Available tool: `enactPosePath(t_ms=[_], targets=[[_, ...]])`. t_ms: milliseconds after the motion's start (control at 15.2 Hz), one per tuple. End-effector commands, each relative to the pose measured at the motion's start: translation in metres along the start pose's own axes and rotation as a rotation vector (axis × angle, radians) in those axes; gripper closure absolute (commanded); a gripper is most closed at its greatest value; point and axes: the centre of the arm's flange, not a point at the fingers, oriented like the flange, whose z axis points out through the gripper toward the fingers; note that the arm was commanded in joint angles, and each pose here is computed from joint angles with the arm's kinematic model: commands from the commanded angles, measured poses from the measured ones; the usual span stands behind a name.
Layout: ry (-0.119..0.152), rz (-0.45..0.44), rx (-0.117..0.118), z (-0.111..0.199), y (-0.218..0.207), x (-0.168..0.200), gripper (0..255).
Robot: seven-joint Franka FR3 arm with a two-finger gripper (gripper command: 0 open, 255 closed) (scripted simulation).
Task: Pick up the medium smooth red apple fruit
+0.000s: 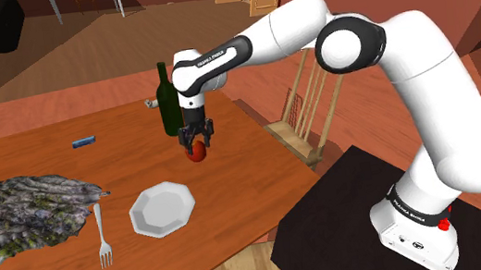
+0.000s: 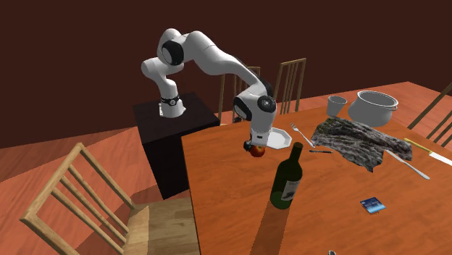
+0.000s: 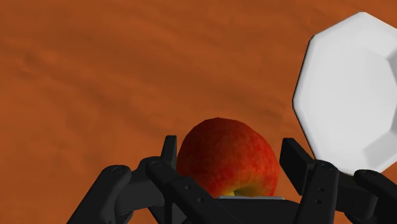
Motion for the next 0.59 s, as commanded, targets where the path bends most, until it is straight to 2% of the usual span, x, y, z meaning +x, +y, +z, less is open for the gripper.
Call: enactPosePath(t_ms=[0,396,528], targets=[[0.0,0.0,0.0,-0.009,-0.003,-0.004,255],[0.0,0.0,0.0,-0.039,-0.01,-0.013,255],[0.0,0.0,0.0,-0.039,-0.01,-0.013,255]])
